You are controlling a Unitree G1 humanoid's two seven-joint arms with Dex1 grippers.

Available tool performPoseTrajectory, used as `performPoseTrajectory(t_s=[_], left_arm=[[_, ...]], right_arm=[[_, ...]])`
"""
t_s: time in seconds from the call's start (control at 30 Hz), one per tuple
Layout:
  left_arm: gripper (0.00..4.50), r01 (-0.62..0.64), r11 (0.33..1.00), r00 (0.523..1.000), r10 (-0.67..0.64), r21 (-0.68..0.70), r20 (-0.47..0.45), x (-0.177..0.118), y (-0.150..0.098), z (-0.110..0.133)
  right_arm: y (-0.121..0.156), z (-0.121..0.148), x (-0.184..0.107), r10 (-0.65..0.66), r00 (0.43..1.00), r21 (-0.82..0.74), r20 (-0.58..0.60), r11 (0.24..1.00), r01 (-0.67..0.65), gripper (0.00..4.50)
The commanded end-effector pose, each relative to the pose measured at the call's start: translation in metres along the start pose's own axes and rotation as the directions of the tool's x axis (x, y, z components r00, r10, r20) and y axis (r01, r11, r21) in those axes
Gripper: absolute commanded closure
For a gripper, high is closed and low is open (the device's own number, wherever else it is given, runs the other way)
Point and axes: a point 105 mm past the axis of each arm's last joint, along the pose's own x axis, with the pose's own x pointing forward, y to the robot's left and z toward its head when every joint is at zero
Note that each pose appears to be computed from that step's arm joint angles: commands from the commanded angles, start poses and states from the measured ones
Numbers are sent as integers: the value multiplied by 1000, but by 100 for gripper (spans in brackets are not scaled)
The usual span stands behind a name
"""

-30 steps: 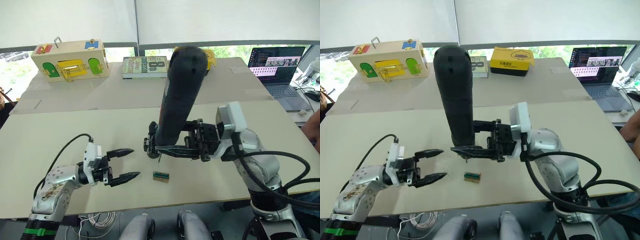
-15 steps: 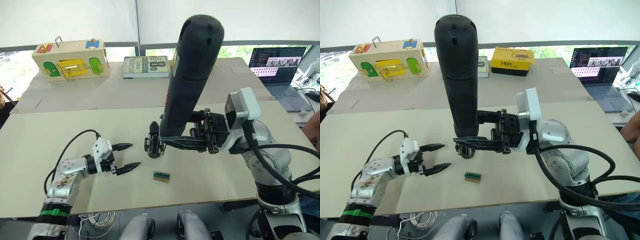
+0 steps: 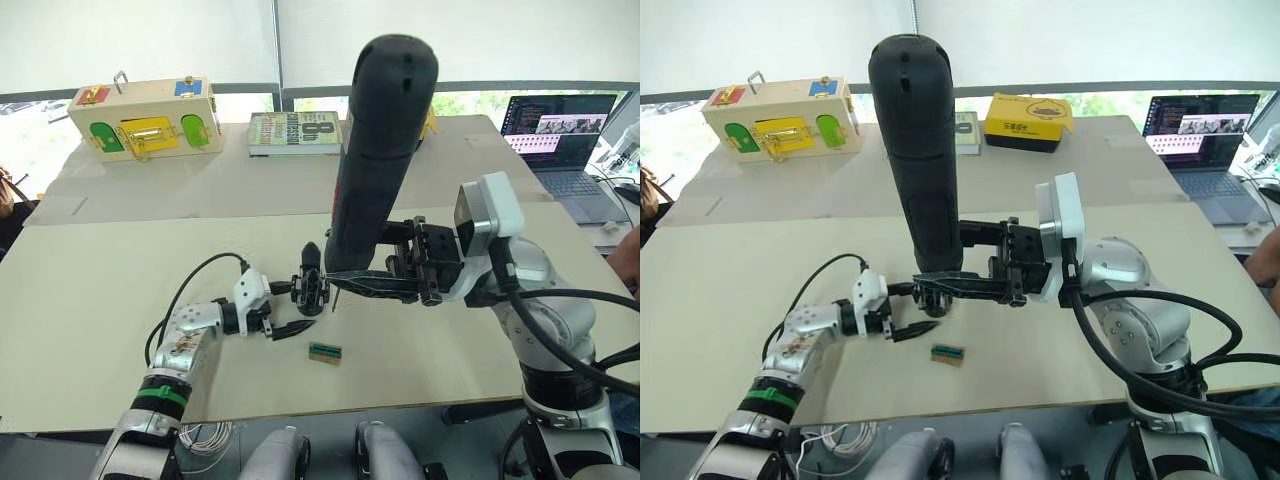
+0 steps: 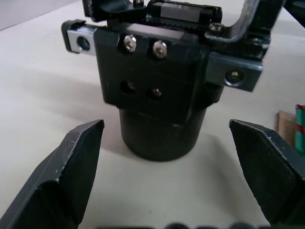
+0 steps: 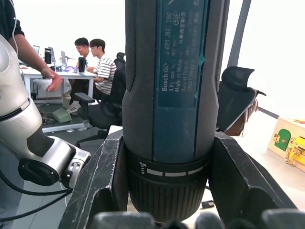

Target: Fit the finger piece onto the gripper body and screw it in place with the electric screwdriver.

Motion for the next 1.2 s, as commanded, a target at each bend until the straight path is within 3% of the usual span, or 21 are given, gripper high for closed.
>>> performPoseTrajectory(t_s=[0.03,0.33,0.37,0.4,0.5,0.87,1.2], left_arm=[[6,18,1000,1000,-18,11,1,10,-4,0],[6,21,1000,1000,-20,14,-15,14,-8,-2],[64,19,1000,1000,-18,14,-17,13,-7,-2],[84,21,1000,1000,-20,15,-17,13,-7,-2],[222,48,998,999,-48,31,-25,13,-9,-2],[220,270,960,961,-264,72,-87,15,-14,-6],[220,239,969,964,-229,63,-132,17,-4,-18]], right_arm=[[4,18,1,9,999,-58,42,998,-7,258],[5,16,0,-1,999,-54,36,999,3,258],[5,15,0,-2,999,-54,35,999,3,258],[5,15,0,-3,999,-52,35,999,5,258],[5,12,-2,-5,999,-46,33,999,6,258],[12,7,-7,19,999,25,28,1000,-19,258],[12,6,-9,14,1000,21,25,1000,-14,258]])
